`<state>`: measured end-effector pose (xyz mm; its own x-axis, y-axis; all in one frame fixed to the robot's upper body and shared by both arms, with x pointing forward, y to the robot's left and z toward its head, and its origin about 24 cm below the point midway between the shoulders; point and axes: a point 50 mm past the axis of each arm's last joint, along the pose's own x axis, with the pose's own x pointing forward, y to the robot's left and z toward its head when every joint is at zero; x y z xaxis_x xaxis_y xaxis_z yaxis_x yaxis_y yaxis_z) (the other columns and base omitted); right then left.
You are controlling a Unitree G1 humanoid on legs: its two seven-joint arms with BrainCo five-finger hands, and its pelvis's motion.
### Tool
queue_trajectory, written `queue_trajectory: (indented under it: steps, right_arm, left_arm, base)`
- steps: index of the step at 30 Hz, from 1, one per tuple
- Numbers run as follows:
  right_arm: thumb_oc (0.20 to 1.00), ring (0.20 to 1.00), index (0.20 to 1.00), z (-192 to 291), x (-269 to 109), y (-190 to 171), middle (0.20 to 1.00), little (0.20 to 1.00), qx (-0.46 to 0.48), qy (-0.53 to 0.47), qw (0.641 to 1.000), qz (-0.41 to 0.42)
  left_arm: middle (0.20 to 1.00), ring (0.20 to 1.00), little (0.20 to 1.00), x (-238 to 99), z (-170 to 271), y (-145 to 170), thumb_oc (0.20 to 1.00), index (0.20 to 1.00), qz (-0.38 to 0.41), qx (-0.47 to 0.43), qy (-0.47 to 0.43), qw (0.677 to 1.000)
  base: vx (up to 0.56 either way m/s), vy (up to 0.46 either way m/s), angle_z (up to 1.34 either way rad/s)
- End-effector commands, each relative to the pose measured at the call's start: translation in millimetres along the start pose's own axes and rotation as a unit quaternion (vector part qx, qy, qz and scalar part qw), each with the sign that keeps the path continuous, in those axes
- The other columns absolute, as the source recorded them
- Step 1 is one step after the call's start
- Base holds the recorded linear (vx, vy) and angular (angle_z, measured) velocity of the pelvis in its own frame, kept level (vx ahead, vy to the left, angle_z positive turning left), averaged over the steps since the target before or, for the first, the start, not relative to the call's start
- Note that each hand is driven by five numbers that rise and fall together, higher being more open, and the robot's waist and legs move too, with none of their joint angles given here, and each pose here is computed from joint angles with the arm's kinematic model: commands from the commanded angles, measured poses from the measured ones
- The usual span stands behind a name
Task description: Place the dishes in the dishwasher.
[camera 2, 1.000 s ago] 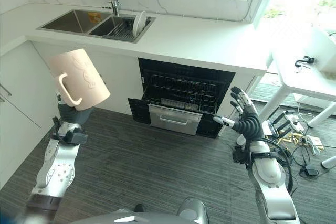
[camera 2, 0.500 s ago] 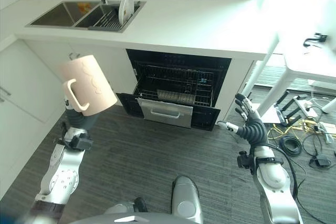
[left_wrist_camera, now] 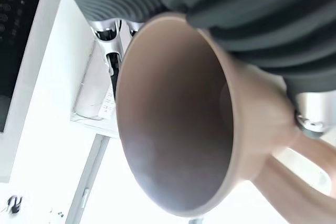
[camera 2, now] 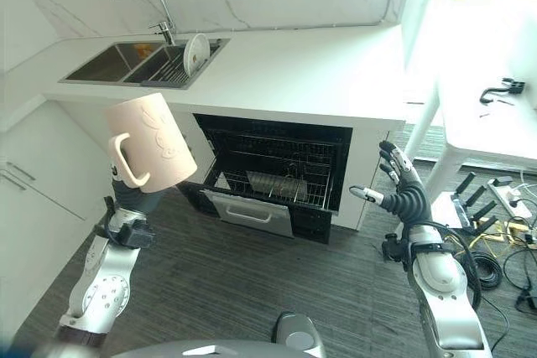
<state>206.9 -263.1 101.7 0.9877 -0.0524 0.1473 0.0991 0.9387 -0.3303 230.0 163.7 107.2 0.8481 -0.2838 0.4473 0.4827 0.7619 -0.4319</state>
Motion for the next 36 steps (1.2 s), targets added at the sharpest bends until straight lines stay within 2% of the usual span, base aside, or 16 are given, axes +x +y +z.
queue_trajectory:
  steps: [1,7,10,17,26,36]
  right_arm:
    - [1.000,1.000,1.000,19.3,6.2,-5.6,1.000,1.000,0.002,-0.062,0.998,-0.027]
    - [1.000,1.000,1.000,34.2,19.9,-14.7,1.000,1.000,-0.023,-0.084,0.996,-0.031]
    - [1.000,1.000,1.000,36.2,11.1,-14.0,1.000,1.000,-0.005,-0.086,0.996,-0.025]
    - [1.000,1.000,1.000,28.0,8.3,17.0,1.000,1.000,0.022,-0.073,0.997,-0.004]
    - [1.000,1.000,1.000,25.8,4.8,12.8,1.000,1.000,0.007,-0.077,0.997,-0.021]
    - [1.000,1.000,1.000,26.3,14.9,0.6,1.000,1.000,-0.007,-0.066,0.997,-0.048]
  left_arm:
    - [0.200,0.200,0.200,1.9,30.5,7.3,0.200,0.200,-0.011,0.038,-0.062,0.997]
    - [0.200,0.200,0.200,-4.2,25.3,20.8,0.200,0.200,0.013,0.012,-0.074,0.997]
    - [0.200,0.200,0.200,4.2,28.0,18.0,0.200,0.200,0.007,0.022,-0.076,0.997]
    - [0.200,0.200,0.200,17.2,34.6,6.7,0.200,0.200,-0.019,0.092,-0.050,0.994]
    - [0.200,0.200,0.200,12.0,36.7,4.1,0.200,0.200,-0.015,0.085,-0.053,0.995]
    - [0.200,0.200,0.200,14.7,32.9,-1.6,0.200,0.200,-0.021,0.046,-0.065,0.997]
  base:
    - [0.23,0.295,0.22]
    - [0.31,0.474,-0.38]
    - [0.37,0.663,-0.33]
    - [0.24,0.393,-0.29]
    - [0.18,-0.212,-0.29]
    - [0.20,-0.316,0.45]
